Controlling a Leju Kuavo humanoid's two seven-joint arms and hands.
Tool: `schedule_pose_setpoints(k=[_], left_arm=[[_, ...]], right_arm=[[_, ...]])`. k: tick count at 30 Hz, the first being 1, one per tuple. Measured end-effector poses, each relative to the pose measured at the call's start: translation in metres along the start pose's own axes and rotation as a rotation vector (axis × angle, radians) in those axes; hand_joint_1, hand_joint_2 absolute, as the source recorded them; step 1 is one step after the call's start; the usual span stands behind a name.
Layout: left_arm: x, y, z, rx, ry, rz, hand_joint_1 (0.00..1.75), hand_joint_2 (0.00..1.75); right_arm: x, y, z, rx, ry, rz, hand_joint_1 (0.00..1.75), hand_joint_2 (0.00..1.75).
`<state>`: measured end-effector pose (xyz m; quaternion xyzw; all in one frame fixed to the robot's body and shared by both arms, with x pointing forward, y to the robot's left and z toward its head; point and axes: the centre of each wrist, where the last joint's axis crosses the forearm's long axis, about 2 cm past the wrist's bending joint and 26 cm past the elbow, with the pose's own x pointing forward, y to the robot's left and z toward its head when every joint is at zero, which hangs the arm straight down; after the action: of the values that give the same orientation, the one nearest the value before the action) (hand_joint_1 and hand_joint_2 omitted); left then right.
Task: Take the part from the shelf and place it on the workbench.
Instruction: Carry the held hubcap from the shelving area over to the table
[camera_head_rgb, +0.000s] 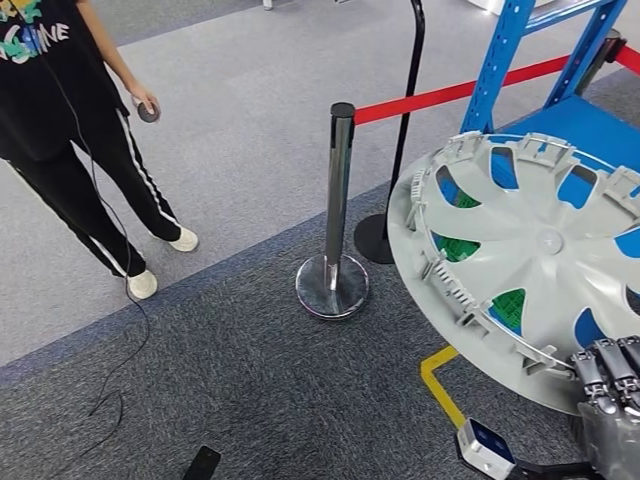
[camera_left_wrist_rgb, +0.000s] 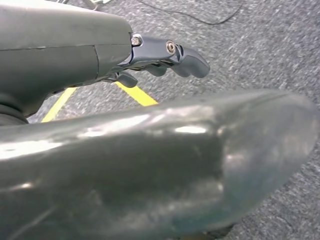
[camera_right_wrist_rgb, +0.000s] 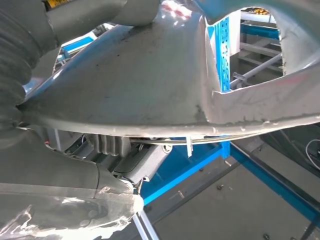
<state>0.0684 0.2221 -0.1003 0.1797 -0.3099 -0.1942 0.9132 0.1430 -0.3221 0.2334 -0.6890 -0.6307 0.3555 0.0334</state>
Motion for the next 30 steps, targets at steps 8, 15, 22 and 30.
schedule_pose_setpoints(k=[8, 15, 22, 30], left_arm=[[0.001, 0.0, 0.0, 0.002, 0.005, 0.015, 0.0, 0.0], [0.004, 0.001, -0.002, 0.002, 0.002, 0.025, 0.0, 0.0], [0.005, 0.003, -0.004, 0.004, -0.001, 0.03, 0.0, 0.0], [0.0, 0.002, -0.002, 0.001, 0.007, 0.025, 0.0, 0.0]], right_arm=[[-0.001, 0.001, -0.001, -0.001, 0.002, 0.008, 1.75, 1.75], [-0.001, 0.007, -0.005, -0.011, -0.001, 0.008, 1.75, 1.75], [0.0, 0.012, -0.005, -0.006, -0.008, -0.001, 1.75, 1.75], [0.002, 0.013, -0.006, -0.004, 0.001, -0.006, 1.75, 1.75]])
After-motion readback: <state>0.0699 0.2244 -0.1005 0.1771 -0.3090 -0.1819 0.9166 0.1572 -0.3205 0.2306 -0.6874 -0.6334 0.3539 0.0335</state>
